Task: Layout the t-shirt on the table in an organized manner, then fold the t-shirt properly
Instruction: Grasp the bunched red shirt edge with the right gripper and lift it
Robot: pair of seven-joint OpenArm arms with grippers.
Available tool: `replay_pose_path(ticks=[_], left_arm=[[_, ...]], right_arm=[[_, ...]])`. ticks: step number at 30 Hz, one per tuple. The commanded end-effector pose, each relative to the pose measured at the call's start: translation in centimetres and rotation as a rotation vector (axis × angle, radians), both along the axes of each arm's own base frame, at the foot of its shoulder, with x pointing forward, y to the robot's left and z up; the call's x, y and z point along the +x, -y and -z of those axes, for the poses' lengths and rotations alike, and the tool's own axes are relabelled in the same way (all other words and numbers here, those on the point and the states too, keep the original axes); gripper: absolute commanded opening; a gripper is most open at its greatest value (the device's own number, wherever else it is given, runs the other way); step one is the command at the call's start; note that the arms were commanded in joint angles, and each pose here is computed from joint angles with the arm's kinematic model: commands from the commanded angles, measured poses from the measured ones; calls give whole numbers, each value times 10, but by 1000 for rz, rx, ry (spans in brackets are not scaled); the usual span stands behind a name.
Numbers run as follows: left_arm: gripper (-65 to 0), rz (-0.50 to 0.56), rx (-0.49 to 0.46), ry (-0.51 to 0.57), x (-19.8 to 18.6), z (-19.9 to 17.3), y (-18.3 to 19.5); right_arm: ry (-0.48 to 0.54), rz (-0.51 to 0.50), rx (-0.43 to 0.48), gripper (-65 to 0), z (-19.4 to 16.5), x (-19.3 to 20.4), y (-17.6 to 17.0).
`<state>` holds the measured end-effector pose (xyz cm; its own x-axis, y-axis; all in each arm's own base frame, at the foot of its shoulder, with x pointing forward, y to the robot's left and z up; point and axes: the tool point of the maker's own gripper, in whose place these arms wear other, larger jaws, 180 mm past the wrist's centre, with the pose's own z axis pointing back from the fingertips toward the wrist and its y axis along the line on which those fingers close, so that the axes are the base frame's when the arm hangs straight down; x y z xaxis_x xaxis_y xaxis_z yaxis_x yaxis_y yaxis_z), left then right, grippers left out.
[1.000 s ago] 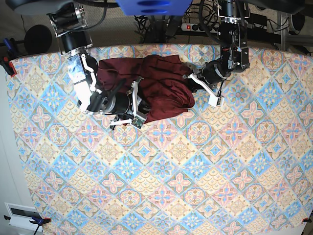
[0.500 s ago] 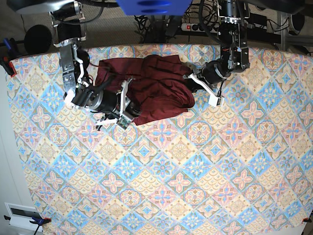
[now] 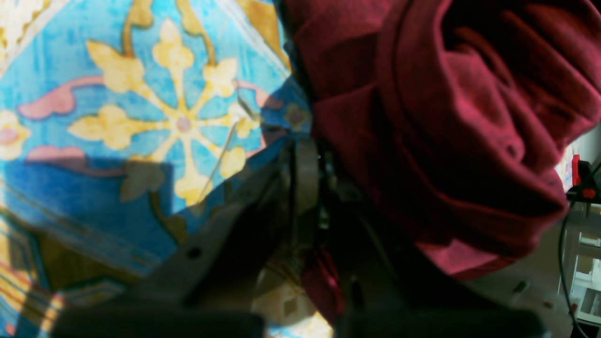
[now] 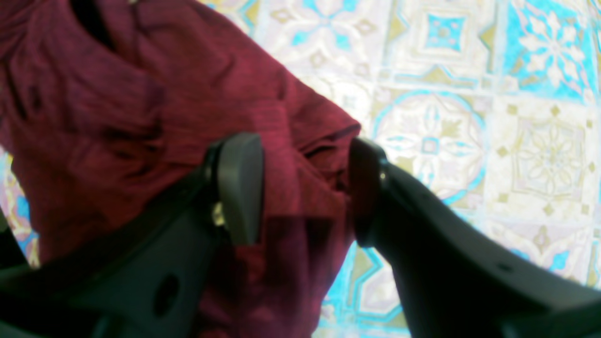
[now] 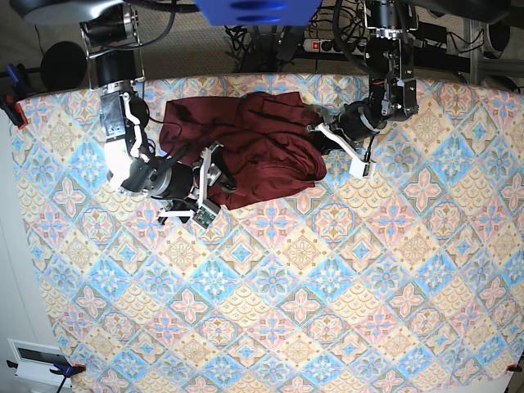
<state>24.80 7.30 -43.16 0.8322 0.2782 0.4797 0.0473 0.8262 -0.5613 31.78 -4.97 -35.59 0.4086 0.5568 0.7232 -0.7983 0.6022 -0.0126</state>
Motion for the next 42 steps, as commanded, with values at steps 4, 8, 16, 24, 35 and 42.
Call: replay_pose_path(ticks=[4,8,16,24,35,42], left_arm=[[-648,15,32,-27,-5,4,-3],[-648,15,32,-25,-4,4,-3],[-648,14,32,-25,-4,4,-4],[-648,11,33,-22,-3,3,-5],[-648,14,32,-23,-3,4,-4],[-648,13,31,-20,-2,3,-3]], right_arm=[[16,-53,24,-367,-5,0,-16],[-24,-114,14,-367,8,-14,-32],[-24,-119,16,-541,8,-17,-34],[111,-19,53,-648,-35,-9,-9],[167,115,57,-650,-53,10,31],[190,58,76,-650,-63,-5,12]])
